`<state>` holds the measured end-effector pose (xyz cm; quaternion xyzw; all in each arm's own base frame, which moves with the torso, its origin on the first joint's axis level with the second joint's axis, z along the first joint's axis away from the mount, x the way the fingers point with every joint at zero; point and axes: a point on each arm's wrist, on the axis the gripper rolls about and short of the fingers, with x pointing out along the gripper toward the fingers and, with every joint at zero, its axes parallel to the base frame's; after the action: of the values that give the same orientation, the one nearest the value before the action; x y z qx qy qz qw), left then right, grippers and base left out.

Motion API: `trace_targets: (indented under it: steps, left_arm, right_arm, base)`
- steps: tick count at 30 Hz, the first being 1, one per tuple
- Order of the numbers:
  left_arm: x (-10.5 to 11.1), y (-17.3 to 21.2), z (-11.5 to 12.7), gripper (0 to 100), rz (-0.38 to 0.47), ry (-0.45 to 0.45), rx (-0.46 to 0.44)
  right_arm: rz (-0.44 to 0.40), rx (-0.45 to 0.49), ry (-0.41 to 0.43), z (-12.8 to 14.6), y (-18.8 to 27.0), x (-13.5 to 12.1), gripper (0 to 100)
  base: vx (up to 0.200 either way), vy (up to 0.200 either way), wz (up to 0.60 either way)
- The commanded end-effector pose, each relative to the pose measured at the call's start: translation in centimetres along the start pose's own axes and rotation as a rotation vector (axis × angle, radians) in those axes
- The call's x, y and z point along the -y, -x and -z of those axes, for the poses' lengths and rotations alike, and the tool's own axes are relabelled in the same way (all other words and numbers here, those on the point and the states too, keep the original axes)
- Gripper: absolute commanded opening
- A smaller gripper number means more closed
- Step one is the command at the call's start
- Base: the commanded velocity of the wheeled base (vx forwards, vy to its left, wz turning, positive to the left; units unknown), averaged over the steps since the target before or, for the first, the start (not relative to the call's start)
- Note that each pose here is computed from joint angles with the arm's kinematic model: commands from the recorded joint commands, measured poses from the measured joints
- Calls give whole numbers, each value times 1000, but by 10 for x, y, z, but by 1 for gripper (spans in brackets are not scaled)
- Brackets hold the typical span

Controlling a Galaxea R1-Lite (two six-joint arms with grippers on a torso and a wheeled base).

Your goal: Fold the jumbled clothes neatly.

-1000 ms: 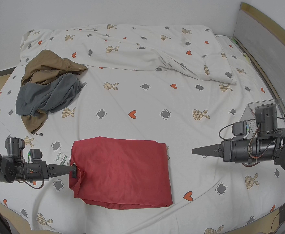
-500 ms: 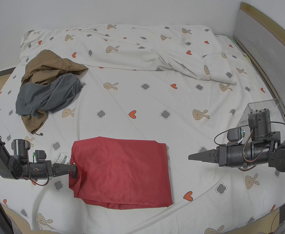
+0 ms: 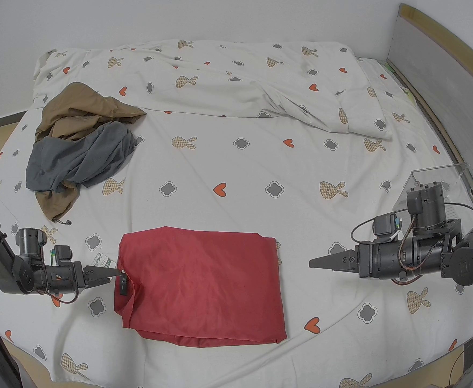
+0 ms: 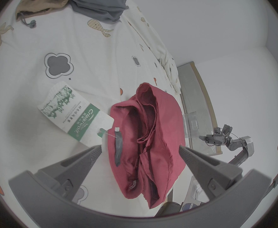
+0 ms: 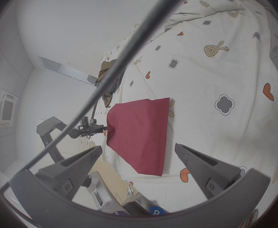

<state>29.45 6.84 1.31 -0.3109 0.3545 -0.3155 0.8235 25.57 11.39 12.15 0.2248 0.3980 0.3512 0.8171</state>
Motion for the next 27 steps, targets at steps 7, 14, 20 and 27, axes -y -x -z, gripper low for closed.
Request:
trace_targets:
  steps: [7,14,20,27]
  left_arm:
    - [-6,-22,8,100,28,8,-64]
    - [-4,-35,8,100,51,-7,-94]
    - [-3,-44,3,100,66,-23,-104]
    - [1,-70,-4,100,103,-31,-141]
  right_arm:
    - [-6,-2,5,0,-1,-2,100]
    - [-3,-4,3,0,-2,-1,100]
    - [-5,-2,4,-1,-2,-1,100]
    - [-3,-25,0,2,-8,1,100]
  base:
    - [0,0,0]
    - [0,0,0]
    - [0,0,0]
    - [0,0,0]
